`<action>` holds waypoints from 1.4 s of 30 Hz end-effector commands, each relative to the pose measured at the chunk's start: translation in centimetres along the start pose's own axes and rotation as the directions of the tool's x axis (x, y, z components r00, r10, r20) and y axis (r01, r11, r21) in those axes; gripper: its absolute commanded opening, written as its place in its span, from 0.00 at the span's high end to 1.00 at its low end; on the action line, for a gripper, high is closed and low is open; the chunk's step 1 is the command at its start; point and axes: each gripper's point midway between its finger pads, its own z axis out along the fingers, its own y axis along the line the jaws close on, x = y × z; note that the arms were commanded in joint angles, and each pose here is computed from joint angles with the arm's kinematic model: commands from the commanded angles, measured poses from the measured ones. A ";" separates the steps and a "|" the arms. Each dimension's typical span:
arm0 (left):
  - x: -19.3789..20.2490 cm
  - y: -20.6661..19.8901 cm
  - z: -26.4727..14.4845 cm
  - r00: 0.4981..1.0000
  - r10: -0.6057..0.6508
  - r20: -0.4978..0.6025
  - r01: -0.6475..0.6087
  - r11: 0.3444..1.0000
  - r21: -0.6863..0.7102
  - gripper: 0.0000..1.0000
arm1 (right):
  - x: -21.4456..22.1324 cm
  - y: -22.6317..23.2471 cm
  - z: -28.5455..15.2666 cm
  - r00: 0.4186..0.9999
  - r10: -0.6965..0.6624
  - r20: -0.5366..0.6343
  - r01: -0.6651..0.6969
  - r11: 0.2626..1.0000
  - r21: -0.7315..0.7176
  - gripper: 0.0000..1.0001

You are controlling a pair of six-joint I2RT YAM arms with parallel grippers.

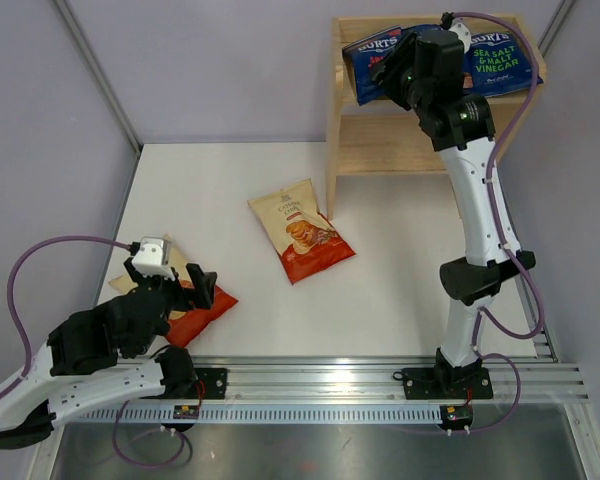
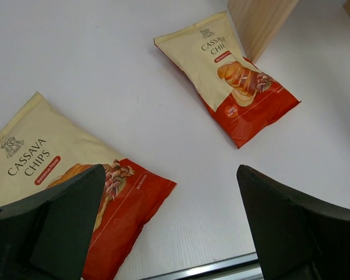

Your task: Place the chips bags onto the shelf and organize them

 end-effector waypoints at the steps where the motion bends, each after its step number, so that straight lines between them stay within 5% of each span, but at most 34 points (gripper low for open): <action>1: -0.7 -0.5 0.0 0.999 -0.016 0.028 0.015 1.000 0.027 0.01 | -2.2 1.5 -4.2 1.000 -0.002 0.023 0.003 0.998 -0.065 0.40; 15: -1.1 -0.1 -0.5 0.997 -0.055 0.055 0.052 0.998 0.043 0.01 | -1.9 1.1 -2.6 0.988 0.151 0.004 -0.150 0.984 -0.097 0.72; 25: -1.2 0.1 -0.5 0.997 -0.059 0.058 0.057 0.998 0.033 0.01 | -0.5 0.5 -0.7 0.979 0.202 -0.015 -0.202 0.977 -0.070 0.79; 38: -1.1 0.3 -0.2 0.997 -0.060 0.050 0.061 0.998 -0.004 0.01 | -3.1 1.0 -5.8 0.990 0.138 0.031 -0.134 0.985 -0.107 0.51; 42: -1.6 0.1 -0.2 0.995 -0.087 0.040 0.088 0.996 -0.033 0.01 | -2.8 -0.2 -7.1 0.996 0.080 0.028 -0.077 0.993 -0.087 0.31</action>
